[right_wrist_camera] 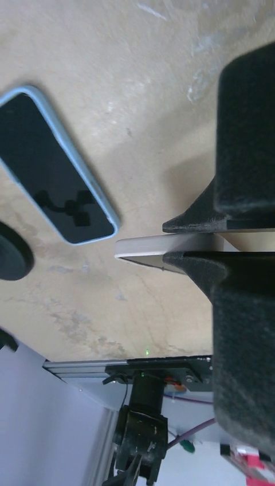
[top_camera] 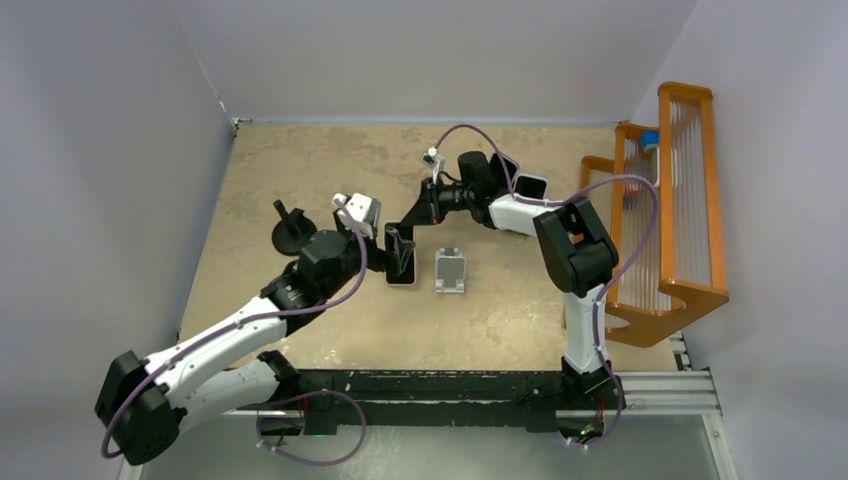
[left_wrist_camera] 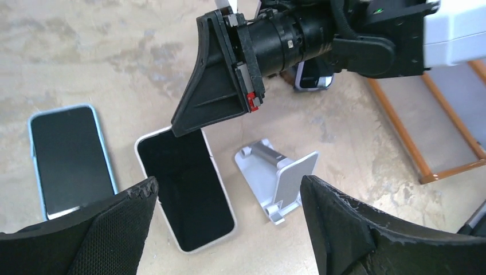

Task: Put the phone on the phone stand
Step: Pick up the phone at the center of the board, then place the phone on the phone stand.

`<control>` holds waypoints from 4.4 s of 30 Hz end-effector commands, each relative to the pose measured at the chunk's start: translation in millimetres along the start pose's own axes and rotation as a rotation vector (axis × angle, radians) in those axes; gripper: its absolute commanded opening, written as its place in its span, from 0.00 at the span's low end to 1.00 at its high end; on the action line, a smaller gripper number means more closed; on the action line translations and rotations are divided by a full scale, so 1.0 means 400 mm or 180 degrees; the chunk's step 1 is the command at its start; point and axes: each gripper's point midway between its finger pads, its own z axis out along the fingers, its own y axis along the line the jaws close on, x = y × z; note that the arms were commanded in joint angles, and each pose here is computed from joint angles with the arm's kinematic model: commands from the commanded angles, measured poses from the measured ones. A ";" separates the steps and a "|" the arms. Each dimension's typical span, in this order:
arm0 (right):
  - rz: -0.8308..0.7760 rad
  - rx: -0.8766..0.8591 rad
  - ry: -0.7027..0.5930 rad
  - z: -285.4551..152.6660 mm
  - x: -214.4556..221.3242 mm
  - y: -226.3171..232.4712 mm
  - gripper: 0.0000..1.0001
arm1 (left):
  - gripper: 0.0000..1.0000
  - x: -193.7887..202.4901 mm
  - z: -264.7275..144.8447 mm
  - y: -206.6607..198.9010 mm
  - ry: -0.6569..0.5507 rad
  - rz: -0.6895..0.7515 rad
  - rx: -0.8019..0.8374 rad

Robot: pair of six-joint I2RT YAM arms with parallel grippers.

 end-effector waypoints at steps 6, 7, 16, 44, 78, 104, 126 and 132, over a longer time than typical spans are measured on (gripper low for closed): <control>-0.1354 -0.0531 -0.1095 -0.136 -0.248 0.294 0.00 | 0.93 -0.027 -0.069 0.024 -0.0145 0.0247 -0.0033; -0.1422 -0.0583 -0.1192 -0.153 -0.253 0.321 0.00 | 0.93 -0.021 -0.068 0.026 -0.0131 0.0240 -0.0037; -0.1909 -0.0360 -0.1267 -0.249 -0.267 0.432 0.00 | 0.94 -0.048 -0.081 0.021 -0.0325 0.0225 0.0009; -0.2359 0.0353 -0.0759 -0.385 -0.028 0.241 0.00 | 0.96 -0.137 -0.141 -0.111 -0.0342 0.0321 0.0825; -0.2890 0.0631 -0.1363 -0.416 -0.023 0.195 0.00 | 0.98 -0.107 -0.125 -0.107 -0.0208 0.0304 0.0808; -0.2637 0.0757 -0.1600 -0.385 0.023 0.214 0.00 | 0.99 -0.084 -0.142 -0.095 -0.0104 0.0249 0.0754; -0.2720 0.0917 -0.1572 -0.408 0.004 0.227 0.00 | 1.00 -0.079 -0.142 -0.097 -0.0077 0.0240 0.0771; -0.2651 0.0886 -0.1556 -0.397 0.015 0.212 0.00 | 1.00 -0.078 -0.147 -0.094 -0.0082 0.0230 0.0756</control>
